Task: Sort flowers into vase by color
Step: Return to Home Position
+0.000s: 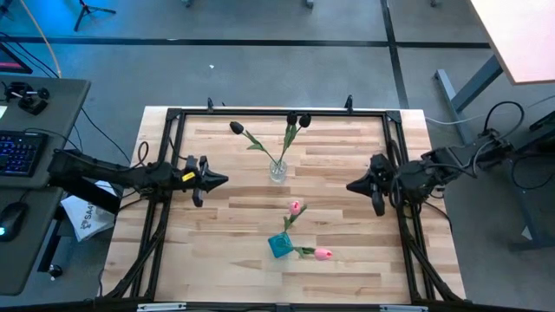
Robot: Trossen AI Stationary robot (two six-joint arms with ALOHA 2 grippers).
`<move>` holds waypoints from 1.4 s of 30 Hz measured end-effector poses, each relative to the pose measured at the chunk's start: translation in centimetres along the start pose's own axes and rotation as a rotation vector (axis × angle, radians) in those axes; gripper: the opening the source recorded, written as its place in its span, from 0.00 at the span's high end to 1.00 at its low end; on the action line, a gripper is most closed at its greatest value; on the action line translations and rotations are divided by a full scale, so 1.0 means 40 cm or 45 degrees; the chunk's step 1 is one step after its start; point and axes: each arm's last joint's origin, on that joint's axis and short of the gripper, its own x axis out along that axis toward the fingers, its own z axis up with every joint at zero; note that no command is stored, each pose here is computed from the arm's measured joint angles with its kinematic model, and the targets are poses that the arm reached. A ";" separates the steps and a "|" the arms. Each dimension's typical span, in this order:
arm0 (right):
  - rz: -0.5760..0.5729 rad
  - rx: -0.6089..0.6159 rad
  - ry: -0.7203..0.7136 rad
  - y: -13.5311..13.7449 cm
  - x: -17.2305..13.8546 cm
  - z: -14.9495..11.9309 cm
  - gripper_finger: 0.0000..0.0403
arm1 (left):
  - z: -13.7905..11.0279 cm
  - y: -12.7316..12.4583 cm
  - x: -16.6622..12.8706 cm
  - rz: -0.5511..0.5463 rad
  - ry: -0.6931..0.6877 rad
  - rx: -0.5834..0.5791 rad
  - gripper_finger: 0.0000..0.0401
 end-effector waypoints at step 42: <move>0.336 -0.295 -0.625 -0.265 0.033 -0.300 1.00 | -0.006 0.001 0.000 -0.006 0.040 -0.064 1.00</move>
